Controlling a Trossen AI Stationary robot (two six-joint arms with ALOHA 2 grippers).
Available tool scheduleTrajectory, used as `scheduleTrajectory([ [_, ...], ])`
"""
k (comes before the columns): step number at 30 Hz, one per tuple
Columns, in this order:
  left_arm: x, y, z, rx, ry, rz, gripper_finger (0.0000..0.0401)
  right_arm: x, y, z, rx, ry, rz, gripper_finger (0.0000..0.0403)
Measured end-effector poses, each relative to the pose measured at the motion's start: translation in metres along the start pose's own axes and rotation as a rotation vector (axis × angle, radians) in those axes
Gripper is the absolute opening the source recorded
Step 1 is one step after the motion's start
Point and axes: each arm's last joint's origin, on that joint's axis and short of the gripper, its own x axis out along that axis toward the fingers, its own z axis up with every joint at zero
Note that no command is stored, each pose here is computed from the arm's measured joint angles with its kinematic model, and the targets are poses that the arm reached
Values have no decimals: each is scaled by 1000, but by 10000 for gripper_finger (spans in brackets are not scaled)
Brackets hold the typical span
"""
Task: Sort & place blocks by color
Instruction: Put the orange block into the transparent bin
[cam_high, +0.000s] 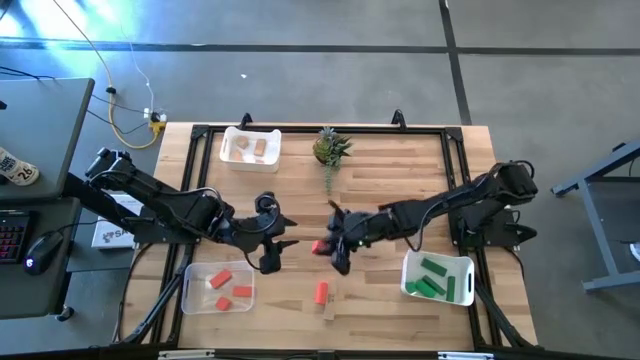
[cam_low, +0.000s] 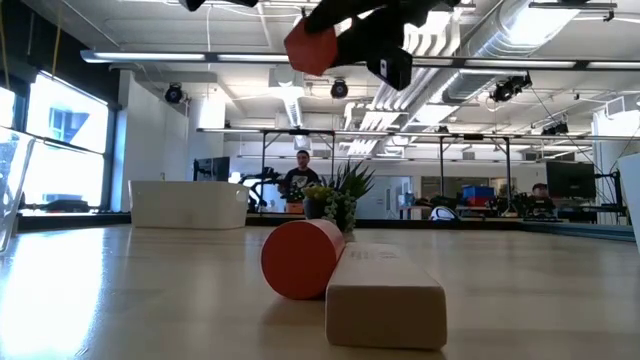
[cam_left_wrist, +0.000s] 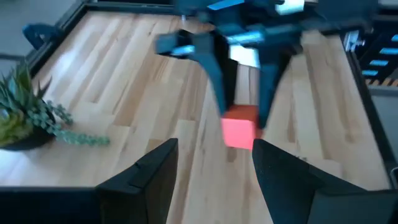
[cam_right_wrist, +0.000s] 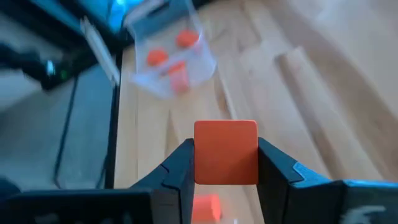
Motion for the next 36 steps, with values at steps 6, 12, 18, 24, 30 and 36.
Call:
scheduleTrajectory([
  [6, 0, 2, 1, 69, -21, 68, 193, -13, -5, 24, 70, -137, 40, 101],
  [12, 0, 3, 1, 125, -31, 114, 193, -16, -12, 35, 173, -198, 47, 101],
  [18, 0, 4, 1, 175, -30, 127, 193, -17, -21, 43, 242, -241, 35, 101],
  [24, 0, 5, 2, 209, -40, 181, 193, -20, -23, 54, 286, -321, 79, 101],
  [30, 1, 10, 5, 176, -65, 251, 193, -22, -21, 60, 326, -412, 81, 101],
  [36, 4, 15, 12, 187, -111, 279, 193, -24, -20, 63, 346, -461, 90, 101],
])
